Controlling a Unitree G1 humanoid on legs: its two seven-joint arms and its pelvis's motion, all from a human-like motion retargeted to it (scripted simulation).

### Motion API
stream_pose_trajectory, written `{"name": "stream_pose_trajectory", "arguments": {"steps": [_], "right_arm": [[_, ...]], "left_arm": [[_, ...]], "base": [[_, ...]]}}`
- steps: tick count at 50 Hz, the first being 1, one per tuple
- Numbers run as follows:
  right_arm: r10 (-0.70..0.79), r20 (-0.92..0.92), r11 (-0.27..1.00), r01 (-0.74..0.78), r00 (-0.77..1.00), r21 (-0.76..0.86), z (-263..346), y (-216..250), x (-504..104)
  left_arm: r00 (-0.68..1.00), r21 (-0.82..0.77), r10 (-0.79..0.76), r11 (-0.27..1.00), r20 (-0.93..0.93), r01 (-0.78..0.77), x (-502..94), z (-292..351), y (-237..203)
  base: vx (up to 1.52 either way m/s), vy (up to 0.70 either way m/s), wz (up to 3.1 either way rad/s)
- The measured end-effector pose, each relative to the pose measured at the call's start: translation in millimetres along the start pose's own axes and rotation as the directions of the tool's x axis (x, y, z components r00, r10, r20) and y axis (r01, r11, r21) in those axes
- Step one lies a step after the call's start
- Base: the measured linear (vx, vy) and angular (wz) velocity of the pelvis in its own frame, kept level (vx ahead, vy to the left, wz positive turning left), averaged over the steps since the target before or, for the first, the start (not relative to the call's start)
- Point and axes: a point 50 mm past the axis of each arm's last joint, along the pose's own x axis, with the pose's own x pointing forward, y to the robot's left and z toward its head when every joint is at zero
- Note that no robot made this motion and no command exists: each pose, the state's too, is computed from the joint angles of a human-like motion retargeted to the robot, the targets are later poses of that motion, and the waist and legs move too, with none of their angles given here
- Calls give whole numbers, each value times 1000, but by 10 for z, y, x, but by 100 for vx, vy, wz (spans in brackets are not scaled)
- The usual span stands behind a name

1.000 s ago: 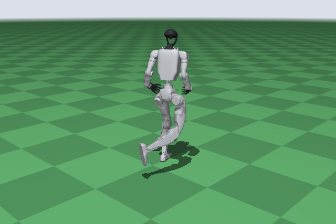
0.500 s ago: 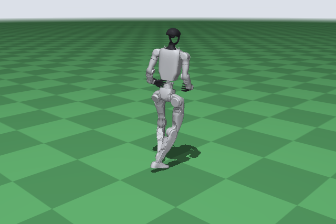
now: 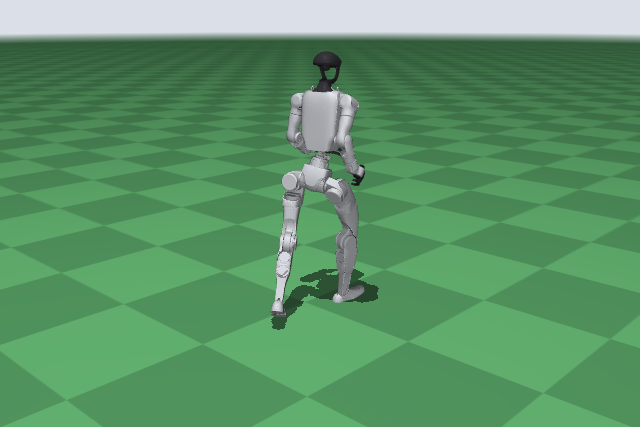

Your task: Walk run

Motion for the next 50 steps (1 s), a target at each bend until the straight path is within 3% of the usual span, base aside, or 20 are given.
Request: {"name": "stream_pose_trajectory", "arguments": {"steps": [3,8,13,22,33,40,45,50], "right_arm": [[-8,-4,999,8,1000,-35,50,-109,10],[-57,-84,998,60,995,26,-77,-168,45],[105,24,994,-106,994,13,187,138,533],[359,145,924,-329,922,-195,758,339,927],[243,46,969,-244,969,33,279,407,777],[249,-9,968,-249,968,-17,184,389,687],[254,-44,967,-253,966,45,45,506,611],[215,-60,974,-210,975,85,-14,458,583]], "left_arm": [[1000,15,-5,1000,-7,5,-41,15,61],[973,19,-119,992,-196,125,-242,-322,-163],[938,-235,20,966,-347,-108,-605,-685,-496],[889,-184,109,960,-444,-210,-1009,-765,-503],[892,-181,39,974,-451,-135,-752,-814,-569],[925,-185,50,974,-378,-128,-525,-720,-524],[943,-110,10,993,-333,-49,-406,-648,-335],[923,50,-210,970,-324,238,-169,-638,-414]], "base": [[137,-61,33],[120,-48,39],[78,-24,-75],[68,-11,-100],[80,-1,-44],[27,-6,-10],[31,-8,1],[6,-7,25]]}}
